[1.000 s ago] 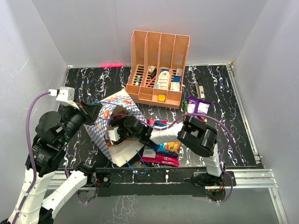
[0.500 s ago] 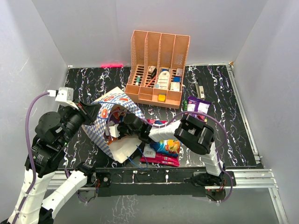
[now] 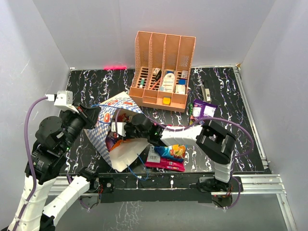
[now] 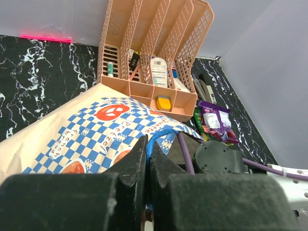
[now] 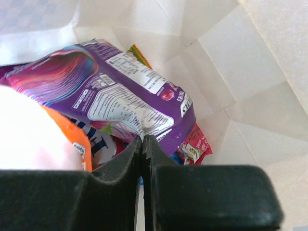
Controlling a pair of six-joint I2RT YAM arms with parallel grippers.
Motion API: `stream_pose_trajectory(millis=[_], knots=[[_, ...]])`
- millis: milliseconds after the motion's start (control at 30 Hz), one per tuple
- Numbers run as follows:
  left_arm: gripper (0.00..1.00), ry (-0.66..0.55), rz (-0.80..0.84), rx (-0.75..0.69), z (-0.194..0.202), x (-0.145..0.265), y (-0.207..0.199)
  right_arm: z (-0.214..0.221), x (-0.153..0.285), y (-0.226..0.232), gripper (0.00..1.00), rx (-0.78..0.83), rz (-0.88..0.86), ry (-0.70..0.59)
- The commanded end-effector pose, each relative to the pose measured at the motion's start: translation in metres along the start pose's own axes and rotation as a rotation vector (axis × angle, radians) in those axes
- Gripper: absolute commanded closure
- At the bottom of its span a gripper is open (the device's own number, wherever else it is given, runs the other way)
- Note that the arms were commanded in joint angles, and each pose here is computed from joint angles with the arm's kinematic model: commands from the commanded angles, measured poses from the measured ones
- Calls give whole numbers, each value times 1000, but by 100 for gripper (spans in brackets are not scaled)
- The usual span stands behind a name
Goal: Take the snacks out of the paper bag
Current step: Take out the snack from the paper bag.
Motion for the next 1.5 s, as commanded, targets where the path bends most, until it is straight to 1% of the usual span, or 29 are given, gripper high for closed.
stream_pose_trajectory(millis=[0, 133, 200, 267, 300, 433, 500, 567, 767, 933, 1033, 1133, 1300, 1400, 1433, 1467], knots=[[100, -44, -37, 4, -11, 5, 4, -7, 16, 15, 93, -62, -12, 3], [100, -46, -28, 7, -12, 4, 3, 6, 18, 20, 93, -52, -26, 26], [100, -47, -27, 11, -12, 4, 3, 12, 15, 22, 91, -39, -37, 41], [100, -47, -20, 12, -13, 3, 2, 14, 13, 22, 83, -21, -45, 44], [100, -47, -19, 14, -13, 3, 1, 13, 12, 23, 77, -9, -53, 41], [100, -45, -12, 14, -14, 3, 0, 8, 10, 26, 48, 65, -105, 25], [100, -48, -12, 14, -14, 3, 0, 6, 8, 28, 41, 103, -121, 15], [100, -50, -8, 16, -15, 3, 0, 4, 5, 27, 37, 133, -124, 8], [100, -50, 3, 25, -15, 4, -2, 0, -12, 18, 35, 183, -105, 17], [100, -48, 3, 24, -17, 5, -2, -1, -16, 15, 35, 205, -99, 17], [100, -50, 1, 23, -17, 6, -2, -2, -19, 18, 34, 206, -125, 5], [100, -48, 1, 27, -16, 6, -2, -2, -24, 23, 30, 202, -161, -7], [100, -44, 14, 37, -14, 4, -4, 3, -34, 25, 29, 217, -174, -26], [100, -43, 13, 37, -14, 4, -4, 10, -42, 24, 34, 207, -179, -14], [100, -46, 12, 36, -15, 4, -3, 11, -44, 24, 37, 202, -180, -8], [100, -47, 11, 35, -15, 4, -3, 12, -45, 24, 43, 196, -182, -3]])
Point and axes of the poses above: each gripper's point midway between its finger pads, its own x axis back along the fingers, its own y axis along the line the jaws close on, z = x × y, the point moved 5 cm from there along x, back along the fingers, and after that the axes turned 15 degrees about -x, right-handed, at the moved point
